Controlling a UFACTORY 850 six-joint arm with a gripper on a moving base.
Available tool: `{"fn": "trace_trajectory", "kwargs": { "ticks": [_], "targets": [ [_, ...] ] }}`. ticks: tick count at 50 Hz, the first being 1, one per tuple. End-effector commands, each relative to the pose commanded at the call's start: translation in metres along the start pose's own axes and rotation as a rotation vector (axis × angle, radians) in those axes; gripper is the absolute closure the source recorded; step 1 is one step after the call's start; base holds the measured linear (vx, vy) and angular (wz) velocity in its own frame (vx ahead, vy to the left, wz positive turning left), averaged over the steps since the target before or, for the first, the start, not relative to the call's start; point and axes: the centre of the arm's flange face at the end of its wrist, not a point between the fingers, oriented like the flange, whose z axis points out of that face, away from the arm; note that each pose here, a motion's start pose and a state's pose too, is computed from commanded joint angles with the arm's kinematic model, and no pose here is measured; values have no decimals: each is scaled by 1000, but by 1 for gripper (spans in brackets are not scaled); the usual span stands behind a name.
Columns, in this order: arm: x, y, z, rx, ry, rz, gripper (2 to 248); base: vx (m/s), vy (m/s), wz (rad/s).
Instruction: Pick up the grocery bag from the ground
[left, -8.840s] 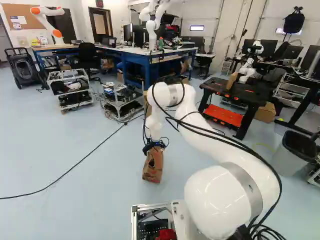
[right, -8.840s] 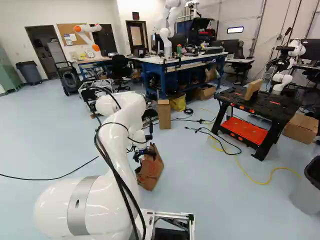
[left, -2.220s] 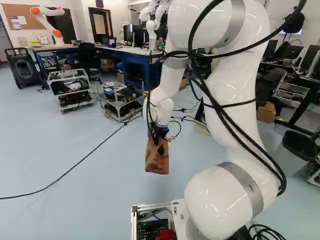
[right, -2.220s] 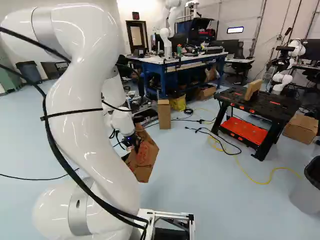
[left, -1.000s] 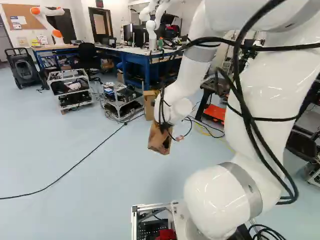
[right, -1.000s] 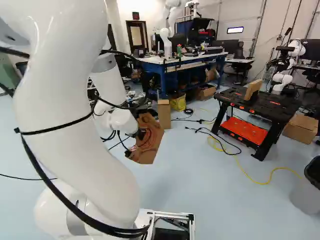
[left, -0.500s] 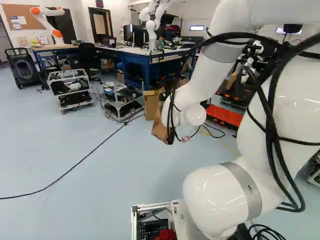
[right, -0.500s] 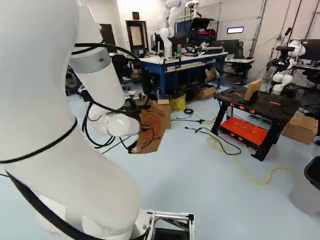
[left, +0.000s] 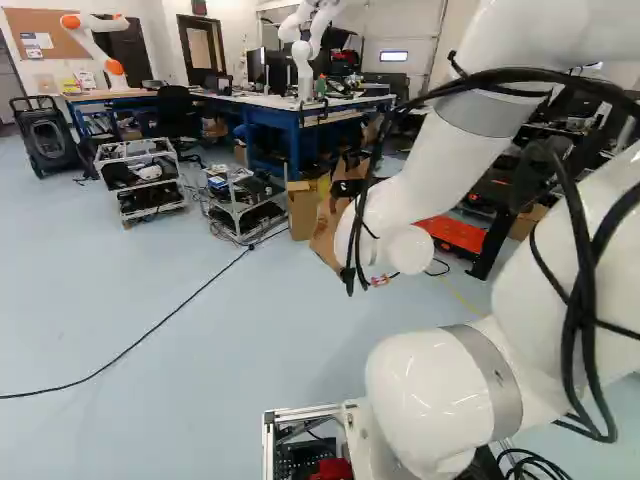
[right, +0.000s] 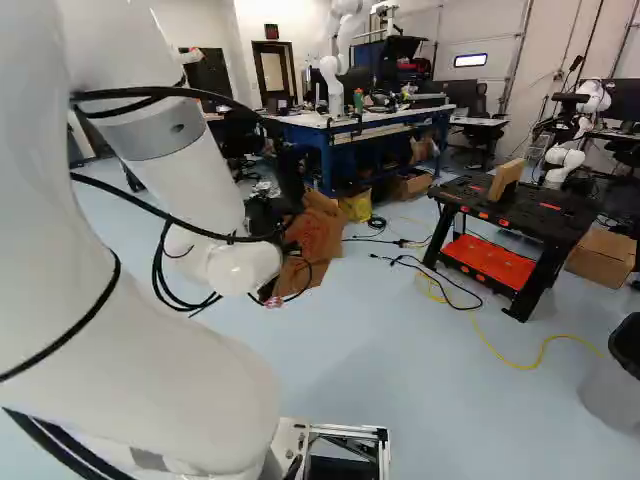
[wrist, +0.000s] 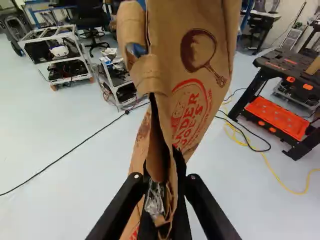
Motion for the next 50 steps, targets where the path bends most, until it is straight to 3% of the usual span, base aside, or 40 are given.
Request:
{"fn": "trace_trajectory", "kwargs": {
  "ticks": [24, 50],
  "targets": [
    [-3, 7, -19, -22, 98, 9, 226, 0, 0, 0],
    [-3, 8, -24, -27, 122, 11, 226, 0, 0, 0]
  ]
}}
